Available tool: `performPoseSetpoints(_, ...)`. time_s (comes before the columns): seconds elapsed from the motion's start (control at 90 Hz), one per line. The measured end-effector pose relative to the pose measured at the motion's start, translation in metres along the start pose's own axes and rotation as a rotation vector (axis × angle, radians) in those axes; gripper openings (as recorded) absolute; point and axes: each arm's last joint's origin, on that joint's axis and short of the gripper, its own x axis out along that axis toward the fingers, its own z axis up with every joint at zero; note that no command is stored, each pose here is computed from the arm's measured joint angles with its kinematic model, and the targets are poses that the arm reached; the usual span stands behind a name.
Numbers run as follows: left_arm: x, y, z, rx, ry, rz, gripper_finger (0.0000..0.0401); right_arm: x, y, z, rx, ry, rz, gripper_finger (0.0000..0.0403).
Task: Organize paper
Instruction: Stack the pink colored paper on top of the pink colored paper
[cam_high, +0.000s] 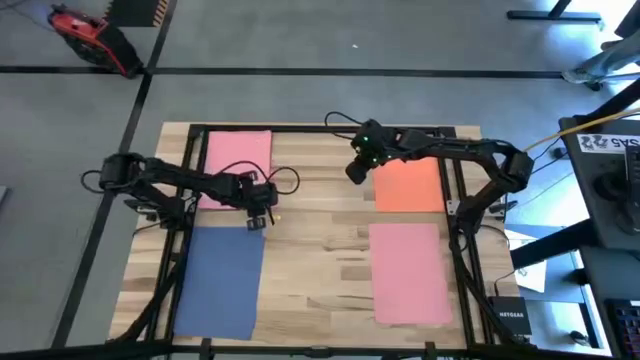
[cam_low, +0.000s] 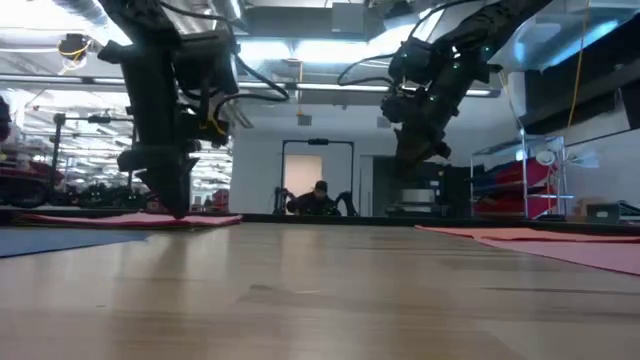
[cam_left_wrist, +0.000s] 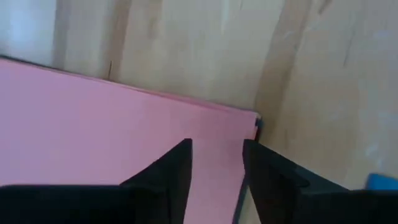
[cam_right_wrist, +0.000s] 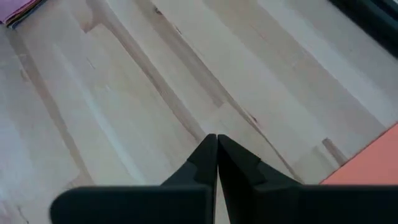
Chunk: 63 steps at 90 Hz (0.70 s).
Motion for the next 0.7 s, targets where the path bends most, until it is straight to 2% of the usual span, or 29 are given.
performPoseSetpoints(0.433,-0.001,-0.008,-0.001,0.031,0.002,-0.047,0.0129,0.0,0.0,0.0,0.0,-0.001,0.0,0.0001)
performPoseSetpoints(0.7,0.009,-0.005,-0.014,0.03,0.058,-0.034,0.0119,0.0,0.0,0.002,-0.002,-0.022,0.005,0.0001)
